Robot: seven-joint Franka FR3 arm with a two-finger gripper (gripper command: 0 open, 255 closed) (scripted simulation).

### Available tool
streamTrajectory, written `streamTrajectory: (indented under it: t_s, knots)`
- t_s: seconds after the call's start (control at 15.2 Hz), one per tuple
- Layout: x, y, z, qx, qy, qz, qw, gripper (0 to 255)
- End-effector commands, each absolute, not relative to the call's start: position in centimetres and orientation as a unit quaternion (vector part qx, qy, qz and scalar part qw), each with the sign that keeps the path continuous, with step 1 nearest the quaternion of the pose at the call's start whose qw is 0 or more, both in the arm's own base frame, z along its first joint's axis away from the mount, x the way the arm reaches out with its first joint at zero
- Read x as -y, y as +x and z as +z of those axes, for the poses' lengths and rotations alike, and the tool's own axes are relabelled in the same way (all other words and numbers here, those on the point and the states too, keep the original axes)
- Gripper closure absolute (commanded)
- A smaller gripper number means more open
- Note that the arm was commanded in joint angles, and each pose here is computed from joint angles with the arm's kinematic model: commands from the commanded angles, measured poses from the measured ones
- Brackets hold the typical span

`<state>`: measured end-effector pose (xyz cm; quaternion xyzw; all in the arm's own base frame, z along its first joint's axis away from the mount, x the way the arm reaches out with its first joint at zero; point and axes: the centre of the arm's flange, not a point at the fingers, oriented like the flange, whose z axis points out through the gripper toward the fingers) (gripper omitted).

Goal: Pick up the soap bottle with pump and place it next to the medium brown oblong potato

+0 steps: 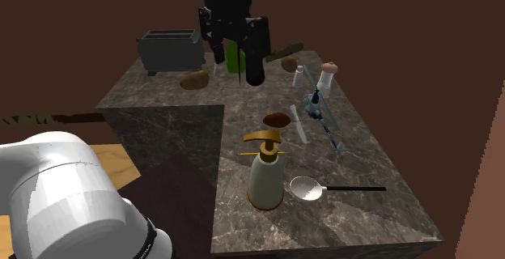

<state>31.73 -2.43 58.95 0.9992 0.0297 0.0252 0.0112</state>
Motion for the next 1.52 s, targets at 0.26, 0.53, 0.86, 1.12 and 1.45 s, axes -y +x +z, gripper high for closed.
streamTrajectory:
  t_s: [0.26, 0.53, 0.86, 1.12, 1.45]
  knots:
    - [5.8, 33.1, 54.8, -0.022, 1.000, 0.011, 0.001, 0]
    - [9.2, 34.2, 50.5, -0.014, 1.000, -0.004, -0.008, 0]
    - [12.4, 35.2, 45.8, -0.006, 1.000, -0.018, -0.018, 0]
    - [12.3, 35.1, 43.7, -0.006, 1.000, -0.018, -0.018, 0]
    - [12.2, 35.0, 42.3, -0.006, 1.000, -0.018, -0.018, 0]
